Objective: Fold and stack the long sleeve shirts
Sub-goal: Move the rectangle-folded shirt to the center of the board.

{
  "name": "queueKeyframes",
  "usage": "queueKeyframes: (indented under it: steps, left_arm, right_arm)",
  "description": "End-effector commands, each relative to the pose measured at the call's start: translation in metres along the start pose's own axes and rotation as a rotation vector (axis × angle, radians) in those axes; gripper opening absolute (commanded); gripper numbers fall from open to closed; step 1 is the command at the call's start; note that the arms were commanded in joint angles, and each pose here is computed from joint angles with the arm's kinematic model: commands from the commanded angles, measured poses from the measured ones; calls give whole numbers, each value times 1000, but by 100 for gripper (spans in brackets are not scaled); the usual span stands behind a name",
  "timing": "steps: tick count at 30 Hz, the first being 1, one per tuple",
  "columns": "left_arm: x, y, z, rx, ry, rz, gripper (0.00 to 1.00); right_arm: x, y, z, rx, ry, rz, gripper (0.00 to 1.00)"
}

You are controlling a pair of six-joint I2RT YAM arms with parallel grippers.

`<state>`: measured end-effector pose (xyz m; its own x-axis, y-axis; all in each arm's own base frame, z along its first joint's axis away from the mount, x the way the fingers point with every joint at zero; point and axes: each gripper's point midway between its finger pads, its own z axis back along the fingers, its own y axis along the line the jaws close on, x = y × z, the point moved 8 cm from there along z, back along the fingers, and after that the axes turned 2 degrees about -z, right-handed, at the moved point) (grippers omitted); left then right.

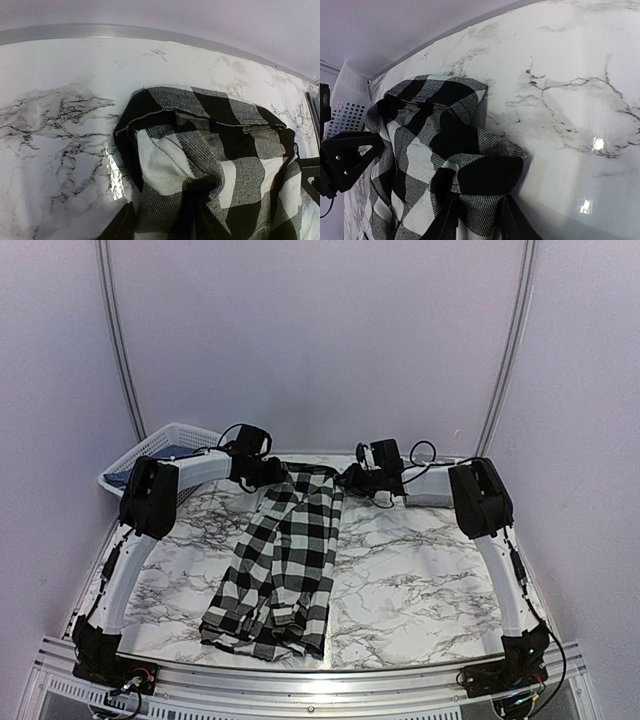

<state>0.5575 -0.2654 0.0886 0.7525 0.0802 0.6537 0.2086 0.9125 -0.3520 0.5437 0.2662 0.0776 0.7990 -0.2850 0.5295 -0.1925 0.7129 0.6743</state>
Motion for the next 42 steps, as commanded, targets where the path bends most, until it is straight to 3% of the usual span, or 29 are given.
queueKeyframes:
  steps: [1, 4, 8, 14, 19, 25, 35, 40, 42]
  left_arm:
    - [0, 1, -14, -48, -17, 55, 35]
    - [1, 2, -17, -52, -25, 98, 23]
    - [7, 10, -13, -38, -44, 164, 0]
    - [23, 21, 2, -18, -108, 200, 0]
    - [28, 22, 5, -12, -131, 210, 0]
    - [34, 26, 1, -32, -146, 237, 0]
    - [46, 35, 6, 12, -200, 268, 0]
    - [53, 36, 5, -4, -217, 284, 2]
    - [58, 34, 7, -20, -228, 276, 13]
  right_arm:
    - [-4, -16, -11, -10, 35, -27, 28]
    - [-3, -17, -16, -1, 46, -24, 22]
    - [1, -18, -16, -1, 57, -18, 12]
    - [21, -35, -4, -15, 31, -22, 2]
    - [42, -31, -3, 9, 20, 19, 1]
    - [47, -24, -10, 90, 36, 45, 8]
    - [59, 2, 12, 44, 37, 124, 45]
    - [53, 37, 32, 81, 63, 161, 48]
    - [44, 57, 38, 113, 81, 183, 47]
